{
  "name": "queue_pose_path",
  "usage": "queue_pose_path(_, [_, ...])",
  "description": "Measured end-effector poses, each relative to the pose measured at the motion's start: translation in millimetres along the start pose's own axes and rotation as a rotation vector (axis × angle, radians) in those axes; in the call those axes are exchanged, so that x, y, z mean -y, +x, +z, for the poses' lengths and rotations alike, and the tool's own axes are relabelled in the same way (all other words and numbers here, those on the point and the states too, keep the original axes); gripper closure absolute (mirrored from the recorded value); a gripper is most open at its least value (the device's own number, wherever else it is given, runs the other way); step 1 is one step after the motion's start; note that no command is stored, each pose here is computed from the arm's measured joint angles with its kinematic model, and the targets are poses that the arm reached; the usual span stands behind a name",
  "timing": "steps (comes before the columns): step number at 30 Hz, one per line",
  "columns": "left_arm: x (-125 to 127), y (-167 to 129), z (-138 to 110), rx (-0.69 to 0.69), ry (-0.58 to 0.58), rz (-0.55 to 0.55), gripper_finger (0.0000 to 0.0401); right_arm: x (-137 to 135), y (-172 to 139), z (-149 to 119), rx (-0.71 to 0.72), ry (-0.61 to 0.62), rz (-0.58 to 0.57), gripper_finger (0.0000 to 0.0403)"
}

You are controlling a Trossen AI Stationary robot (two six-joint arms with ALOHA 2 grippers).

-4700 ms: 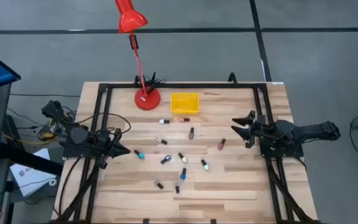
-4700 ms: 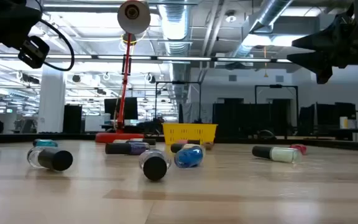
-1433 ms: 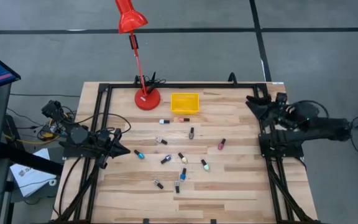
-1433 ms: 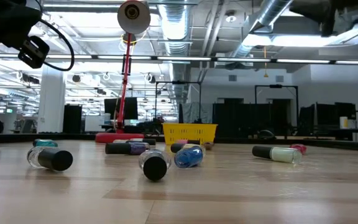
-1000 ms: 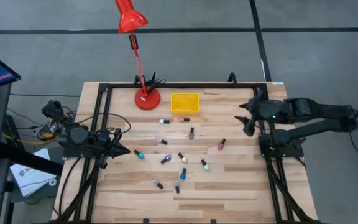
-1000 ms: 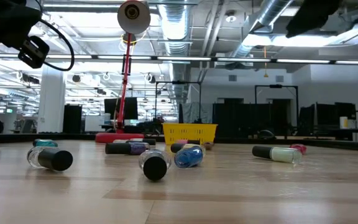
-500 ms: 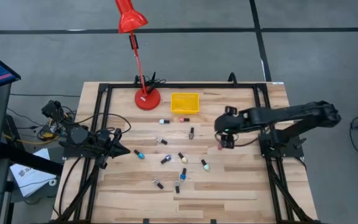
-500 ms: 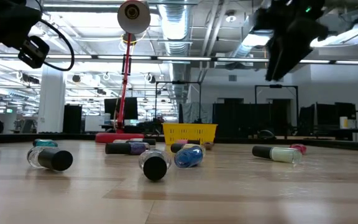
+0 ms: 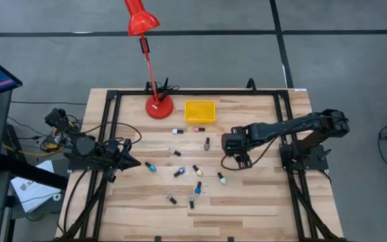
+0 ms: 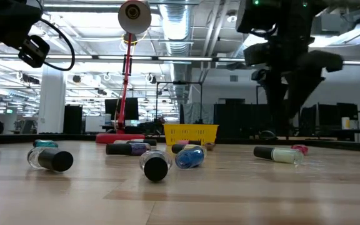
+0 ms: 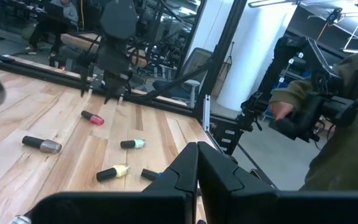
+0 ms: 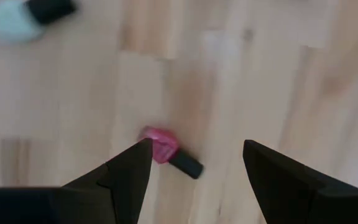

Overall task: Pick & Place Nail Polish
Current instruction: Put the red nail polish bottle into the yellow bin

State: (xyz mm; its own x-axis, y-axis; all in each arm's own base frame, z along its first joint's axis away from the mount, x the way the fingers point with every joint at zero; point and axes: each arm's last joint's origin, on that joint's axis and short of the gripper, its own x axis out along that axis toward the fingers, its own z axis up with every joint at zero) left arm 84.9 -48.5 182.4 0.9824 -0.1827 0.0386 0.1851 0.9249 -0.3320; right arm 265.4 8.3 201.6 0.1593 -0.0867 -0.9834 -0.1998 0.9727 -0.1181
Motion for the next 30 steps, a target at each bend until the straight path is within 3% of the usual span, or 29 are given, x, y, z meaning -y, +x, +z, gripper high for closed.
queue_pose_path(5, [0.1,0.0,0.2,0.002,-0.001,-0.001,0.0399,5.8,3.9,-15.2,0.012,-0.09,0.115,0.0159])
queue_pose_path(13, [0.2,0.4,0.1,0.001,0.0,0.0,0.0399,10.8,28.6,-52.3,0.002,-0.247,0.077,0.0159])
queue_pose_path(18, [0.3,0.4,0.1,0.001,-0.001,0.0,0.0399,14.7,41.5,-50.3,0.018,-0.297,0.052,0.0159])
queue_pose_path(30, [0.4,0.4,0.4,0.004,-0.002,-0.002,0.0399,12.9,70.4,-46.9,-0.076,-0.383,0.133,0.0171])
